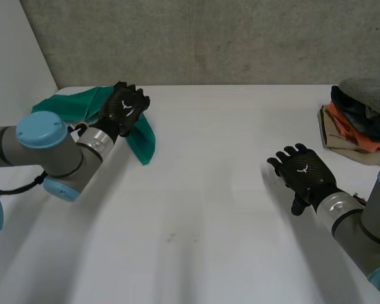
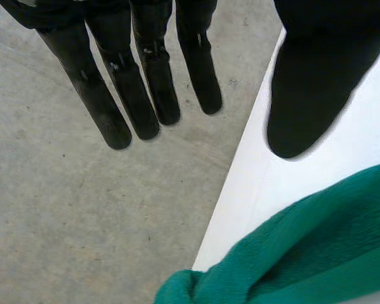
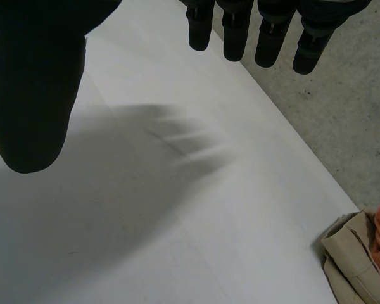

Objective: Fold the laundry.

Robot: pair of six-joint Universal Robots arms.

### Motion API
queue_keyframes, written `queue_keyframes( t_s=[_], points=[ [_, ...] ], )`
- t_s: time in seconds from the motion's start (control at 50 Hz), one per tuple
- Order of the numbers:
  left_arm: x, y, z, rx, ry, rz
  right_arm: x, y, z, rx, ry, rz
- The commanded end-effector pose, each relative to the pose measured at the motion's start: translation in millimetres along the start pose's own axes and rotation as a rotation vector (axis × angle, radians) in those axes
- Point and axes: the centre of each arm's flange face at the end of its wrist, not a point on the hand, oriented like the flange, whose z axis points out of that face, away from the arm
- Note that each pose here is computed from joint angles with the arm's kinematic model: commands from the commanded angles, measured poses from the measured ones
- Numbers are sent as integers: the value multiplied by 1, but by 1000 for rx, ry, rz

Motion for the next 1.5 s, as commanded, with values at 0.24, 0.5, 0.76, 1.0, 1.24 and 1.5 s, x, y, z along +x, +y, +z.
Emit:
queue_keyframes(
  t_s=[0.24, 0.5, 0.76, 1.0, 1.24, 1.5],
  points=[
    [41, 35, -13, -135, 193, -125, -1, 1, 0, -3, -5, 1],
    [45, 46, -3, -114, 191, -119, -1, 2, 2, -2, -6, -2],
    [47, 55, 7, -96, 173, -108, -3, 6, 3, -15, -13, 3],
    [42, 56, 17, -62, 145, -93, -4, 6, 3, -18, -14, -18],
    [38, 56, 23, -20, 105, -110, -5, 9, 4, -26, -16, -20],
    [45, 60, 22, -18, 122, -124, -5, 9, 4, -26, -16, -20]
  ],
)
